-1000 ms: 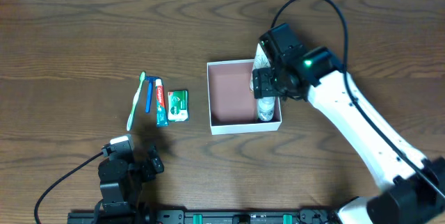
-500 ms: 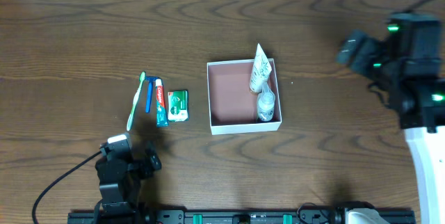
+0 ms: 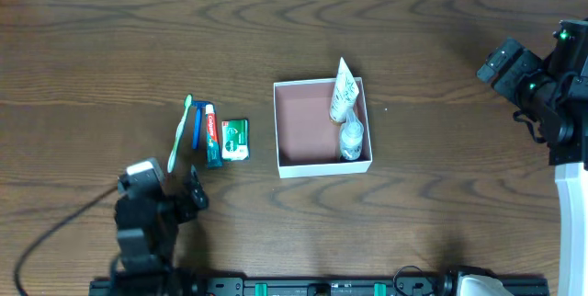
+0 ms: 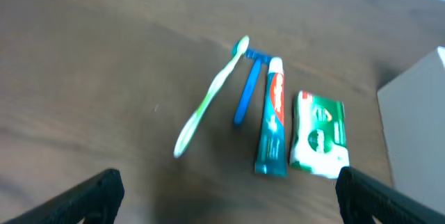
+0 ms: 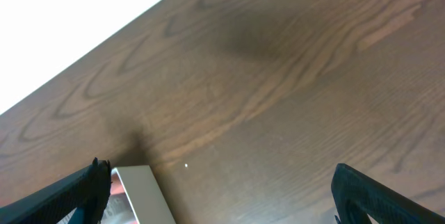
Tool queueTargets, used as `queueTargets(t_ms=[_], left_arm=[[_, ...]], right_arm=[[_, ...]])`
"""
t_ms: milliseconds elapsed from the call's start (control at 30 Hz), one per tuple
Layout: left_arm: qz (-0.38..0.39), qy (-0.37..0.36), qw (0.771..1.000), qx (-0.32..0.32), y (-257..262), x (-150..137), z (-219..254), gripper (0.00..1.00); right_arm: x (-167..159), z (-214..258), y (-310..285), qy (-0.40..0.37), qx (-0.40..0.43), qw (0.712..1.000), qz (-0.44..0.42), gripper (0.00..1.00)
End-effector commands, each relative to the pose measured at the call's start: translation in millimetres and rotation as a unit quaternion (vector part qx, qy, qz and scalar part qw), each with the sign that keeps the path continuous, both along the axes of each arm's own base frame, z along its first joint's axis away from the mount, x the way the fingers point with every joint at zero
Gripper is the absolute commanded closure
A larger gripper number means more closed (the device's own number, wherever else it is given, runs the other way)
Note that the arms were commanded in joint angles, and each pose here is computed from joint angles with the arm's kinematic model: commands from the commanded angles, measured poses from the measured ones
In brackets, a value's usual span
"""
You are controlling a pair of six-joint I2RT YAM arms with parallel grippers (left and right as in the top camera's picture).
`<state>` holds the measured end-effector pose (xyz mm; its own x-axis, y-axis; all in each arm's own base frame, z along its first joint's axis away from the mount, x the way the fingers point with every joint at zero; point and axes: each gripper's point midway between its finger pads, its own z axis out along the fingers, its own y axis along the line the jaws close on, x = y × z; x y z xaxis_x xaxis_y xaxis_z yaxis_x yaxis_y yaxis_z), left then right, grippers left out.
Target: Pack container
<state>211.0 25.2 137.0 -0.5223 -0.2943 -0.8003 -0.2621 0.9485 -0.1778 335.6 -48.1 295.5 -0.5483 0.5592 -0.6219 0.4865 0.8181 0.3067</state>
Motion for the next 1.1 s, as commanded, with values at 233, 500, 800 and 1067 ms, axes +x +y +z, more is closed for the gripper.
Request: queueTargets(t_ms=[233,500,800,1067], left_arm=[[-0.037,0.207,0.977,0.026,8.6,85.9,54.2,0.02],[-0.146,0.370,0.914,0.078,14.5,132.1,-38.1,0.02],[-0.117,0.419,0.899,0.044,47.1,139.6,-99.9,0.14],[-0.130,0.415,0.900,0.022,44.0,147.0,-118.0,0.20]], right_arm=[[1.3,2.8,-0.9,-0.004,0.006,1.000,-0.006,0.01],[1.3,2.8,-0.9,-0.004,0.006,1.000,-0.006,0.01],[1.3,2.8,-0.9,-0.004,0.006,1.000,-0.006,0.01],[1.3,2.8,-0.9,-0.004,0.006,1.000,-0.006,0.01]])
